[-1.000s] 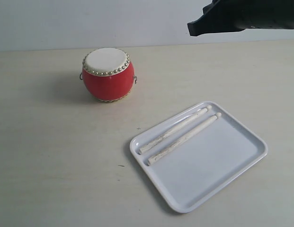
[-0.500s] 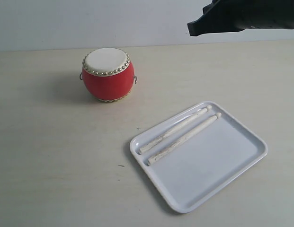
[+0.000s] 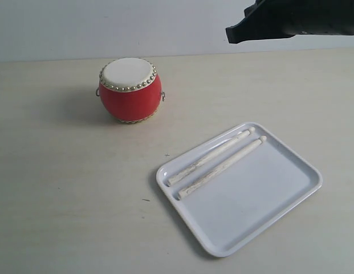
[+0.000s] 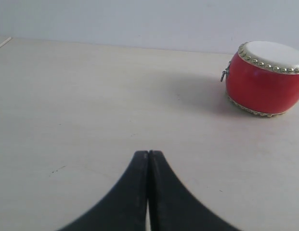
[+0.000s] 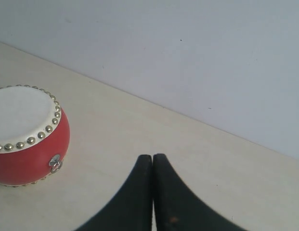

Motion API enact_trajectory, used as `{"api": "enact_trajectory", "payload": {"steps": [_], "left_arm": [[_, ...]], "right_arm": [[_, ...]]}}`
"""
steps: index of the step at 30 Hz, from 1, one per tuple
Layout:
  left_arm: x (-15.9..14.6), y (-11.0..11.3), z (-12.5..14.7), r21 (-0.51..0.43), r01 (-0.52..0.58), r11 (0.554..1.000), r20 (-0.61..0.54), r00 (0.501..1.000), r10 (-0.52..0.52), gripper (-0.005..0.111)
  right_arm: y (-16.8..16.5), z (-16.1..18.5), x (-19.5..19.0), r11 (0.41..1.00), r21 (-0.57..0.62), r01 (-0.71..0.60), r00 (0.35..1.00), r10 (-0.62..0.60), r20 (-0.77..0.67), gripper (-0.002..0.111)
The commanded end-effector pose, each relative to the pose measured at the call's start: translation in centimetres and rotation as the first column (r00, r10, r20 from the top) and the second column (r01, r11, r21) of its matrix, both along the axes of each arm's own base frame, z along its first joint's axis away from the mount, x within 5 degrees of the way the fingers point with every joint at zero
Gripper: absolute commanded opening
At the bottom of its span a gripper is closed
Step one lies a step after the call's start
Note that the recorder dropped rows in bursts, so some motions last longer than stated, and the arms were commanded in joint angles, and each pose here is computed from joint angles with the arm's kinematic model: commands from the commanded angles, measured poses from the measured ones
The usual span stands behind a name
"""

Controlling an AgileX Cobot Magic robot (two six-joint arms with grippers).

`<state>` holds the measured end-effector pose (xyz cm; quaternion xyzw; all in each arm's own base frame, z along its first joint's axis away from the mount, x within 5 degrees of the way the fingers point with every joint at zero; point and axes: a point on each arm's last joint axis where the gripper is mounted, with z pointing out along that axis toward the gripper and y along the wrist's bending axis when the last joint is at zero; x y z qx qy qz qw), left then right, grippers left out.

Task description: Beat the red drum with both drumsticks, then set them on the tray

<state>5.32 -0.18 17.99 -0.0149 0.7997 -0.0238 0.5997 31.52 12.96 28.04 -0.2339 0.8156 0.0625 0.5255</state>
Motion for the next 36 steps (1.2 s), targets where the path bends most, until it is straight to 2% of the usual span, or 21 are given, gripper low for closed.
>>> {"api": "enact_trajectory", "payload": {"steps": [1,19,30,36], "left_arm": [[0.0,0.0,0.1,-0.018,-0.003,1.0,0.014,1.0,0.003,0.001],[0.0,0.0,0.1,-0.018,-0.003,1.0,0.014,1.0,0.003,0.001],[0.0,0.0,0.1,-0.018,-0.003,1.0,0.014,1.0,0.003,0.001],[0.0,0.0,0.1,-0.018,-0.003,1.0,0.014,1.0,0.003,0.001]], "right_arm": [[-0.1,0.3,0.2,1.0,0.0,0.006,1.0,-0.006,0.021,0.0],[-0.1,0.5,0.1,1.0,0.002,0.006,1.0,-0.006,0.026,0.0],[-0.4,2.0,-0.6,1.0,0.021,0.007,0.998,-0.008,0.066,0.0],[-0.9,4.2,-1.7,0.999,0.046,0.005,0.992,-0.011,0.126,0.0]]}}
